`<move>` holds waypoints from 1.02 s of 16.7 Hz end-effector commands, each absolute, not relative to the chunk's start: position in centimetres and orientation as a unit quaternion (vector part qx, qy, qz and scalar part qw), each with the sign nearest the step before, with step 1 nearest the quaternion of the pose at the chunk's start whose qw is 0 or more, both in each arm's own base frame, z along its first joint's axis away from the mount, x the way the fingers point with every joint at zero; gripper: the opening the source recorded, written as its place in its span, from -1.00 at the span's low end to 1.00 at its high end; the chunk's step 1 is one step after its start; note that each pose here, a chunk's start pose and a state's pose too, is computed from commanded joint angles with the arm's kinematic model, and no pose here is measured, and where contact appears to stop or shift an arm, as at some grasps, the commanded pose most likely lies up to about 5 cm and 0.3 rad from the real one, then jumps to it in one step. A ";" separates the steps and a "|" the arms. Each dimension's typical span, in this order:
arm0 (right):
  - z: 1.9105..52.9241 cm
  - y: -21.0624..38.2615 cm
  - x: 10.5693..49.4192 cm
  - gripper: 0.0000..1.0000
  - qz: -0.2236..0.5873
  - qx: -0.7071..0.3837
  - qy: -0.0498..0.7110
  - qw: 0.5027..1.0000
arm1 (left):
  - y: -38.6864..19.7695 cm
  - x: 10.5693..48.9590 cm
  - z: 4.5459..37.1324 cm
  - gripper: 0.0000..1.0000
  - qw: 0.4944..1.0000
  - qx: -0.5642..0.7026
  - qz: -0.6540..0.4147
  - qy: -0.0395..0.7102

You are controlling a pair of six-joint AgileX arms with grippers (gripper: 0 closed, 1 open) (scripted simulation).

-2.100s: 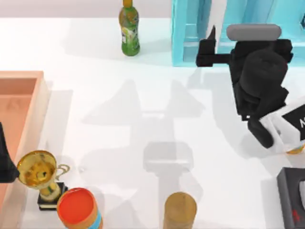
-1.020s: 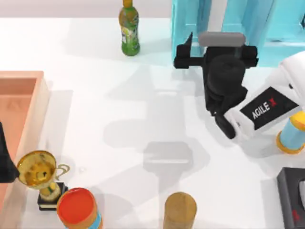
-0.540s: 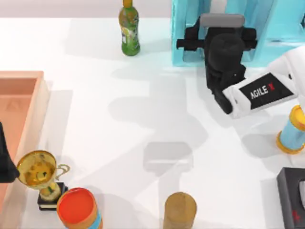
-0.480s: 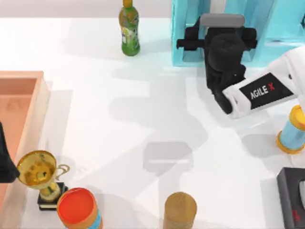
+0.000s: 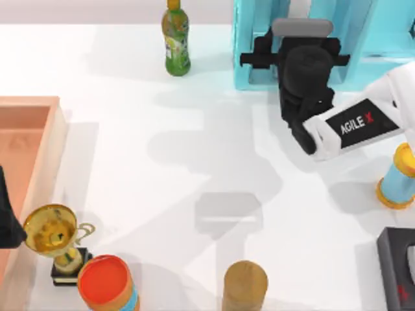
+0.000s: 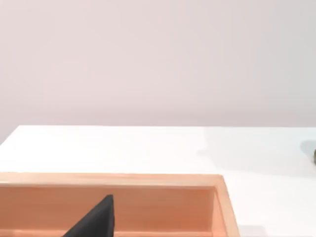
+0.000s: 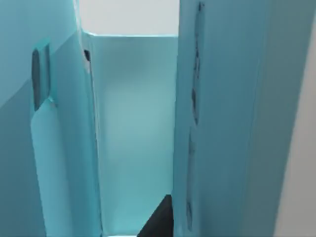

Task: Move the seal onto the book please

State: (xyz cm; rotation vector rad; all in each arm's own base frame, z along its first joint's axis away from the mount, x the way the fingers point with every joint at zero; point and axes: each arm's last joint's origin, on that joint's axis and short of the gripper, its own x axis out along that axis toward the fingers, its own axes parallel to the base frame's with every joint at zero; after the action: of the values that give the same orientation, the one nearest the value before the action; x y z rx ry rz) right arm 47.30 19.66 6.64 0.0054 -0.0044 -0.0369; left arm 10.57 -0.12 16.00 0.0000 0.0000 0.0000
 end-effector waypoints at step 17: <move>6.7 19.7 47.3 -1.00 -0.018 0.003 -0.002 1.000 | -0.1 10.6 16.0 1.00 1.000 0.000 0.000 0.000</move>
State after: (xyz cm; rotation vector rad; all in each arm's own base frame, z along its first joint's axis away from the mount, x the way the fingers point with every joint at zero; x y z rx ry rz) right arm 47.26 19.69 6.67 0.0062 -0.0038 -0.0363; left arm 10.57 -0.12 16.00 0.0000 0.0000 0.0000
